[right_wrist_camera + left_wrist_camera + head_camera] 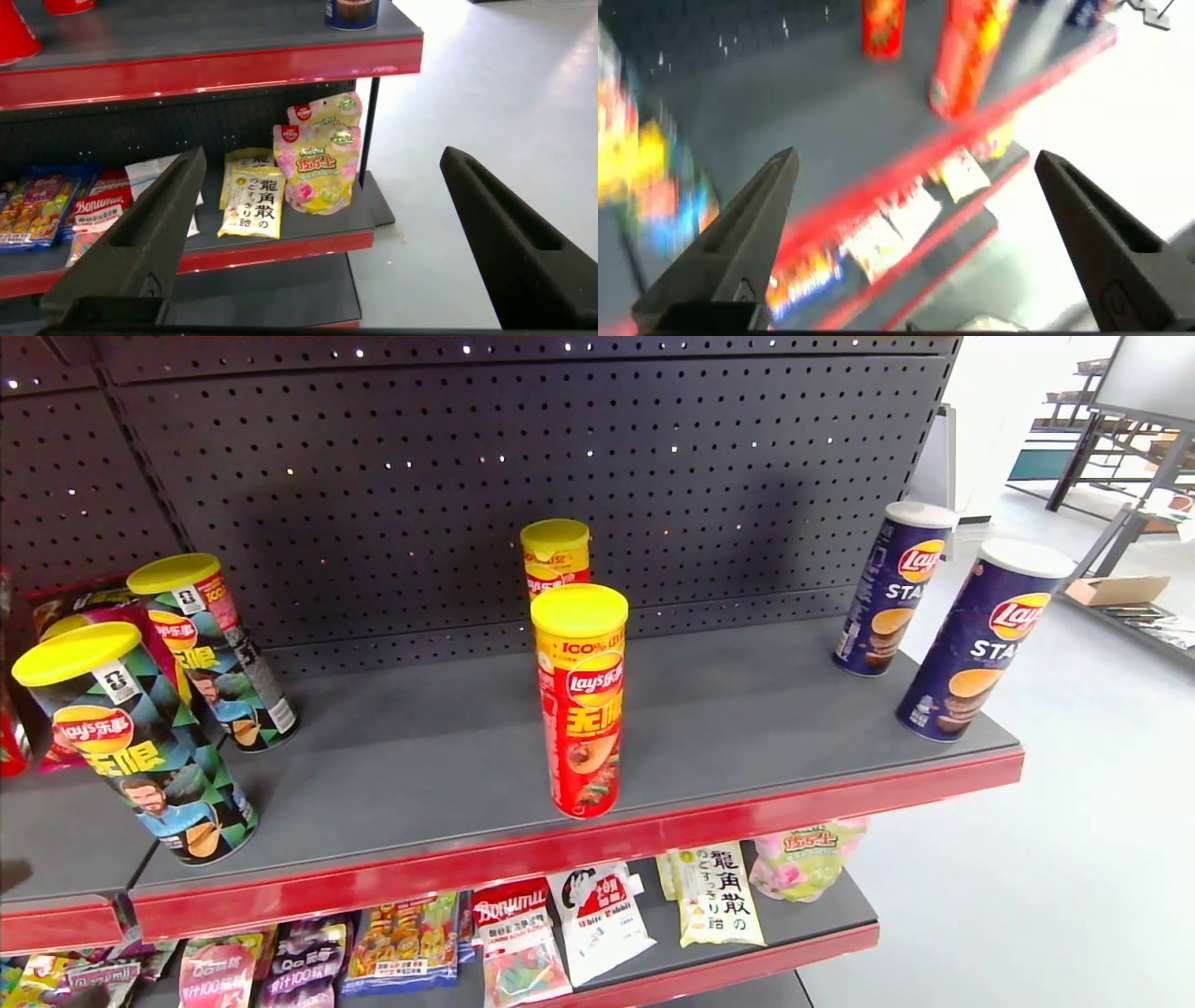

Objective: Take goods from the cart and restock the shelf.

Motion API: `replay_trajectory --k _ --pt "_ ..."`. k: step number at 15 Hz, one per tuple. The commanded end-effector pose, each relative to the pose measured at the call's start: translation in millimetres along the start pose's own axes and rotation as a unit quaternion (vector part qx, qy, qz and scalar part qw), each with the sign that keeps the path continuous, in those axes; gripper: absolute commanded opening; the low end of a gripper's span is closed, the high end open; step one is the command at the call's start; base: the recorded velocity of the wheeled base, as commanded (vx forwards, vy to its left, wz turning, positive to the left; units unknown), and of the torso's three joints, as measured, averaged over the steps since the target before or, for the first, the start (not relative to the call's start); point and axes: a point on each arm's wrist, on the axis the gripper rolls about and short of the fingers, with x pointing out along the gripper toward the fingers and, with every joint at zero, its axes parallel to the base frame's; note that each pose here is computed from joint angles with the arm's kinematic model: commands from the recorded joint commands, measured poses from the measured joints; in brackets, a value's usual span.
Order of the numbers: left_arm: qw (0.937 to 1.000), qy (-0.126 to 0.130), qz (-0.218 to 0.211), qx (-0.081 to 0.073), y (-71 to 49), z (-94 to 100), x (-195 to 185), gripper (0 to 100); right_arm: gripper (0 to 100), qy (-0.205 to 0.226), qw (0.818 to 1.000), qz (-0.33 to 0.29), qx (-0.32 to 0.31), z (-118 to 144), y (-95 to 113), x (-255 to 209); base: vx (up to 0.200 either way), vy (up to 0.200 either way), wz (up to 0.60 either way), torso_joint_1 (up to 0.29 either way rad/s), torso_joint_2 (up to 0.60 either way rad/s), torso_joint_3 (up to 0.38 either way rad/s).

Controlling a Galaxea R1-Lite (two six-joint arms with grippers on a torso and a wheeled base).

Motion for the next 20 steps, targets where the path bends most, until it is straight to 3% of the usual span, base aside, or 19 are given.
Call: replay_trajectory --k 1,5,6,8,9,10,11,12,16,20 --pt "0.9987 -0.05 0.008 0.012 -13.2 -38.3 -43 100 100 0.0 1.0 0.0 0.0 0 0 0 0.0 0.0 0.0 0.0 0.0 0.0" --pt "0.9947 -0.051 0.086 0.024 -9.1 -89.9 -42 100 100 0.0 1.0 0.0 0.0 0 0 0 0.0 0.0 0.0 0.0 0.0 0.0" --pt "0.9915 -0.047 0.12 0.019 -6.9 -91.9 -41 100 100 0.0 1.0 0.0 0.0 0 0 0 0.0 0.0 0.0 0.0 0.0 0.0" --pt "0.9883 -0.027 0.149 0.015 -3.6 -102.1 -35 100 100 0.0 1.0 0.001 -0.001 0 0 0 0.0 0.0 0.0 0.0 0.0 0.0" --pt "0.9831 -0.015 0.182 0.012 0.8 -114.8 -27 100 100 0.0 1.0 0.001 0.0 0 0 0 0.0 0.0 0.0 0.0 0.0 0.0" --pt "0.9783 -0.02 0.206 0.013 4.9 -127.0 -18 100 100 0.0 1.0 0.001 0.0 0 0 0 0.0 0.0 0.0 0.0 0.0 0.0" --pt "0.9715 -0.055 0.23 0.014 8.2 -131.9 -12 100 100 0.0 1.0 0.001 -0.002 0 0 0 0.0 0.0 0.0 0.0 0.0 0.0" --pt "0.9692 -0.076 0.234 0.015 8.8 -131.3 -11 100 100 0.0 1.0 0.001 -0.002 0 0 0 0.0 0.0 0.0 0.0 0.0 0.0" --pt "0.9692 -0.07 0.236 0.006 9.0 -132.8 -11 100 100 0.0 1.0 0.001 -0.002 0 0 0 0.0 0.0 0.0 0.0 0.0 0.0" --pt "0.9698 -0.071 0.233 -0.001 8.9 -133.0 -11 100 100 0.0 1.0 0.001 -0.002 0 0 0 0.0 0.0 0.6 0.005 0.0 0.0"
